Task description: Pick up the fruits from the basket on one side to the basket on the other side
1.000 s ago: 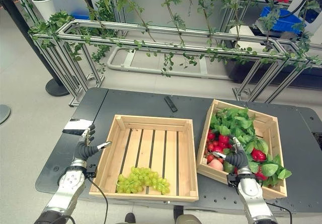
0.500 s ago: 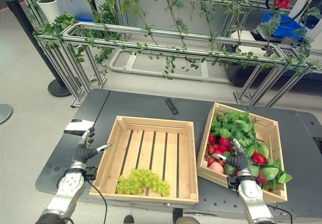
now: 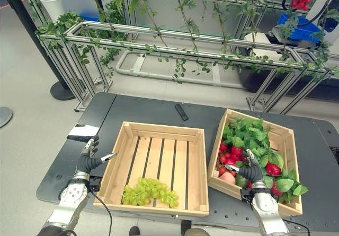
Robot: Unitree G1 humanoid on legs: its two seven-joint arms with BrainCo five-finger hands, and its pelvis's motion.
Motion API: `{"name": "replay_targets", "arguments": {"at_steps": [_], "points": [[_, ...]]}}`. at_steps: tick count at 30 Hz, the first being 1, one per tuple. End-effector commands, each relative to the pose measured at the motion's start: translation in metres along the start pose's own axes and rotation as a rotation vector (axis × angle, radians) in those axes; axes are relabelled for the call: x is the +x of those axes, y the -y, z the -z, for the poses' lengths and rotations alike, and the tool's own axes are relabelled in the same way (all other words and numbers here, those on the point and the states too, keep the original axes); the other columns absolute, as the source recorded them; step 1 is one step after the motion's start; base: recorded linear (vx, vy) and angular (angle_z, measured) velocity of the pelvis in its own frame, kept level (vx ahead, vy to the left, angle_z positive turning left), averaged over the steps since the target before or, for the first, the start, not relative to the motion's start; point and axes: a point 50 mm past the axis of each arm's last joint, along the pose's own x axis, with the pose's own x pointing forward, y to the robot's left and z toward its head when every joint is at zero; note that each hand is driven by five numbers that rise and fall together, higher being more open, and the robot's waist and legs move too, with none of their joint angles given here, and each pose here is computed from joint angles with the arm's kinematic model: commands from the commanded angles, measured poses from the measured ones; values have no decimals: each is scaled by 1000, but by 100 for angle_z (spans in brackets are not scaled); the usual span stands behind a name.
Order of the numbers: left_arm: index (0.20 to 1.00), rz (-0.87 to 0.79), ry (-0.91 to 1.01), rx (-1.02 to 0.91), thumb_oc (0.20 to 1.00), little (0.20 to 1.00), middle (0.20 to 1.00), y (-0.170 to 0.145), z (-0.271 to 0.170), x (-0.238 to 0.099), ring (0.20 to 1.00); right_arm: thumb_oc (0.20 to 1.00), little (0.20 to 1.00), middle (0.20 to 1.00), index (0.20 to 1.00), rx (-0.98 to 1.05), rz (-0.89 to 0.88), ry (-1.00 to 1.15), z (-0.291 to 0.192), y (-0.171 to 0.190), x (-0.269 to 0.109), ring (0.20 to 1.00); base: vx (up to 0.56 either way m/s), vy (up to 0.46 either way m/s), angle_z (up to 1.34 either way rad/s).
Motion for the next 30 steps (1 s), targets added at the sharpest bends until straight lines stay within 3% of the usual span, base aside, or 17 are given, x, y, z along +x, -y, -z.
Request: {"name": "replay_targets", "arguments": {"at_steps": [1, 12, 20, 30], "points": [[1000, -26, 136, 21, 1000, 1000, 1000, -18, -30, 19, 1000, 1000, 1000, 1000, 1000, -82, -49, 182, -47, 9, 23, 1000, -9, -41, 9], [1000, -22, 232, 72, 1000, 1000, 1000, -38, -55, 26, 1000, 1000, 1000, 1000, 1000, -353, -262, 445, -146, 38, 45, 1000, -34, -39, 18], [1000, -16, 229, 101, 1000, 1000, 1000, -51, -54, 19, 1000, 1000, 1000, 1000, 1000, -807, -375, 526, -228, 54, 49, 1000, -55, -13, 12], [1000, -46, 283, 108, 1000, 1000, 1000, -57, -73, 28, 1000, 1000, 1000, 1000, 1000, -836, -346, 604, -270, 40, 58, 1000, -49, -6, 10]]}}
